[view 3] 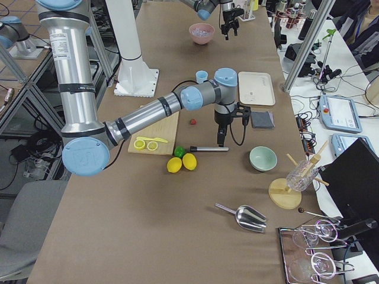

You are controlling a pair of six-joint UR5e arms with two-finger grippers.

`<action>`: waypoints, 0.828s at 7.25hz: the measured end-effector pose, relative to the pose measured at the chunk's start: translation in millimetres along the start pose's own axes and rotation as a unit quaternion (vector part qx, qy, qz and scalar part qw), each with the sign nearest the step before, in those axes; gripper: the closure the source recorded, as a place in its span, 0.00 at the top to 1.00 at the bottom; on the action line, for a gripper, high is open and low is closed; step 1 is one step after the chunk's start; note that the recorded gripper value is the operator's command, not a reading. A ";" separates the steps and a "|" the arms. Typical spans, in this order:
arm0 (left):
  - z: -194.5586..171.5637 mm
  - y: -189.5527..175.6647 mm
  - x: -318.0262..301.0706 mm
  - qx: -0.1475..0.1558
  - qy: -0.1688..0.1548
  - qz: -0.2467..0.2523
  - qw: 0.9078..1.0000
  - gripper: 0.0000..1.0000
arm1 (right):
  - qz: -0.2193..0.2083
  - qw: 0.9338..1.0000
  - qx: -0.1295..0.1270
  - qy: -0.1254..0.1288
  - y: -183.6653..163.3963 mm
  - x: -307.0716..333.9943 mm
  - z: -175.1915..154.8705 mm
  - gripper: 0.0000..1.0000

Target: Mash ice and strawberries in cup

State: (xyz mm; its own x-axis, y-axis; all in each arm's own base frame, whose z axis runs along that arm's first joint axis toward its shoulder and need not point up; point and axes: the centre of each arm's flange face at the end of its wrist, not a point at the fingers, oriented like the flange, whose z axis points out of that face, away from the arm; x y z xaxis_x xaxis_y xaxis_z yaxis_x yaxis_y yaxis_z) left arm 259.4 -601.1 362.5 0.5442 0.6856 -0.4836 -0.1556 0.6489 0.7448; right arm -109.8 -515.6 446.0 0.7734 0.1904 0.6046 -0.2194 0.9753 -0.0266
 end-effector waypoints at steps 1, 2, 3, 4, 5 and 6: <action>-15.4 13.2 -41.4 -0.016 -0.044 0.011 0.999 0.98 | -0.007 1.000 0.007 -0.007 -0.7 -4.0 -0.7 1.00; -23.6 23.1 -71.3 -0.043 -0.091 0.026 0.995 0.98 | -0.022 0.999 0.019 -0.019 -2.0 -11.2 -0.1 1.00; -30.4 30.5 -94.1 -0.073 -0.132 0.038 0.988 0.98 | -0.040 0.998 0.033 -0.033 -3.4 -22.4 0.4 1.00; -43.4 38.3 -116.7 -0.097 -0.153 0.039 0.983 0.98 | -0.056 0.996 0.046 -0.048 -7.3 -35.8 -3.4 1.00; -64.8 50.2 -143.8 -0.120 -0.157 0.025 0.980 0.98 | -0.066 0.994 0.057 -0.059 -14.1 -50.8 -9.5 1.00; -88.6 64.4 -169.9 -0.138 -0.155 0.004 0.978 0.98 | -0.065 0.994 0.063 -0.068 -20.6 -64.9 -15.7 1.00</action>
State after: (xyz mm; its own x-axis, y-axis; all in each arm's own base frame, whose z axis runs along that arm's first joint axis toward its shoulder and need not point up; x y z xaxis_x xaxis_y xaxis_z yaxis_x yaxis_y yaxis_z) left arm 83.9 -646.6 451.9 0.7595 0.5854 -0.2836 -0.3544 0.7380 0.5743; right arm -146.1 -546.2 394.7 0.7152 0.0379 0.6979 -0.2022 0.9671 0.1546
